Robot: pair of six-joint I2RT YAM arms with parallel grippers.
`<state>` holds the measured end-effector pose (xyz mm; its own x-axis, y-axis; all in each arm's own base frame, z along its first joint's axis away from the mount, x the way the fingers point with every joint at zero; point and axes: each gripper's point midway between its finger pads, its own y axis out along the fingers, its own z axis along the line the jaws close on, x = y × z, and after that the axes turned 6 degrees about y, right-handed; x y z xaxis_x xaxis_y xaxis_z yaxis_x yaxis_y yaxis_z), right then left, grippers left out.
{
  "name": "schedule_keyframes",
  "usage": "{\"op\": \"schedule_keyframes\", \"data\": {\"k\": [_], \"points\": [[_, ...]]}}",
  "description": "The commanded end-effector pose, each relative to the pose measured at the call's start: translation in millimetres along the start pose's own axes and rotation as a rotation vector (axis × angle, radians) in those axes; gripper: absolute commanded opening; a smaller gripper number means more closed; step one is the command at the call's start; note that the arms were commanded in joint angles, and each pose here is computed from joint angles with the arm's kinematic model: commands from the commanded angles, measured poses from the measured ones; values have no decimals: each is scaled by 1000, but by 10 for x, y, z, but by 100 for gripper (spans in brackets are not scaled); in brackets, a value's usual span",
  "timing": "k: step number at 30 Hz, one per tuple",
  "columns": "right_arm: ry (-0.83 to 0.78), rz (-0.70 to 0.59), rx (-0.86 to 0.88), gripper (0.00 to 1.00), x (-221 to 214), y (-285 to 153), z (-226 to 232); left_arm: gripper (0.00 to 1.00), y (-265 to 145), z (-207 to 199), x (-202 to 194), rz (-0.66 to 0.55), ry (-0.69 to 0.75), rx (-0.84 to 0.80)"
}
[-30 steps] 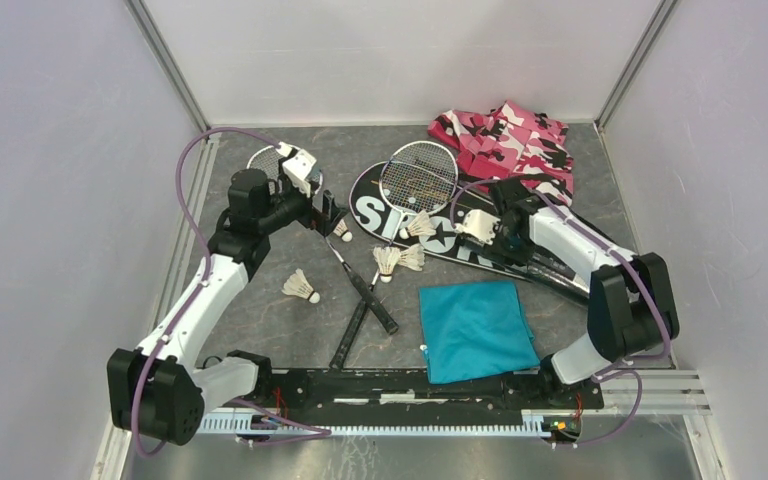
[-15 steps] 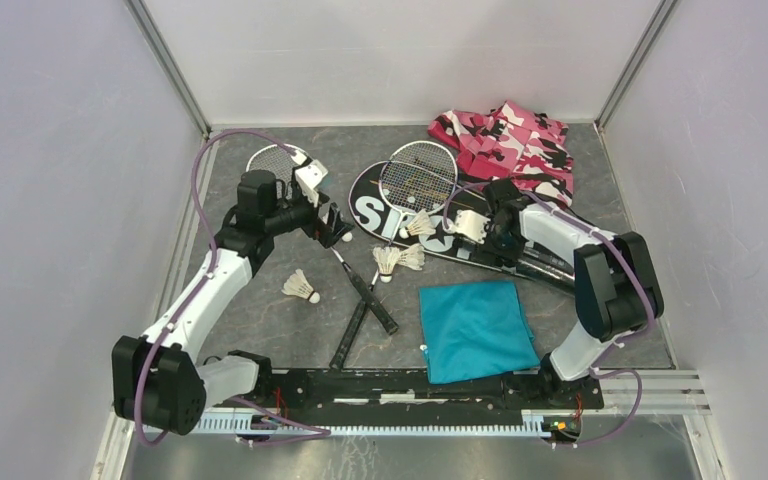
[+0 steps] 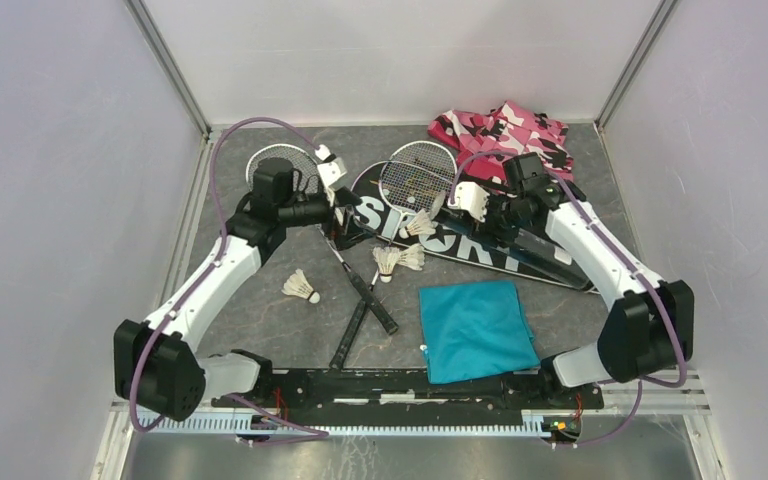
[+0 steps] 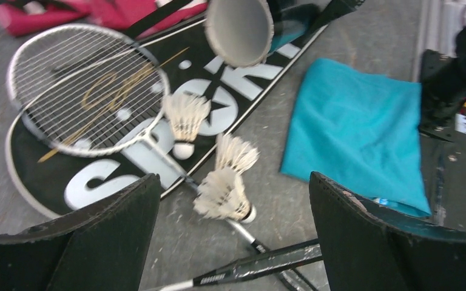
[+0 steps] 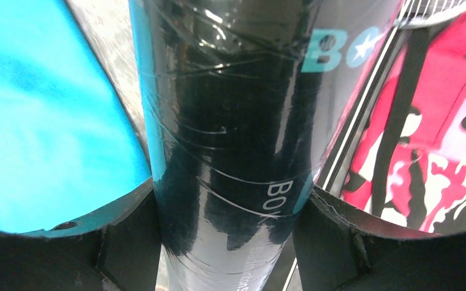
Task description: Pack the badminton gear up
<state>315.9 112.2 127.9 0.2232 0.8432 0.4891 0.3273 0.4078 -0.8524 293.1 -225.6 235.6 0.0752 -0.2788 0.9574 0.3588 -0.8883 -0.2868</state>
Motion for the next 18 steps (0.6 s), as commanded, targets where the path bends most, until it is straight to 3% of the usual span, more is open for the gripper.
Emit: {"op": "schedule_keyframes", "data": {"k": [1, 6, 18], "points": [[-86, -229, 66, 36, 560, -213, 147, 94, 112, -282, 400, -87, 45, -171], [-122, -296, 78, 34, 700, -221, 265, 85, 264, -516, 654, -129, 93, -298], [-180, -377, 131, 32, 825, -264, 465, 69, 612, -763, 553, -124, 208, -423]]}}
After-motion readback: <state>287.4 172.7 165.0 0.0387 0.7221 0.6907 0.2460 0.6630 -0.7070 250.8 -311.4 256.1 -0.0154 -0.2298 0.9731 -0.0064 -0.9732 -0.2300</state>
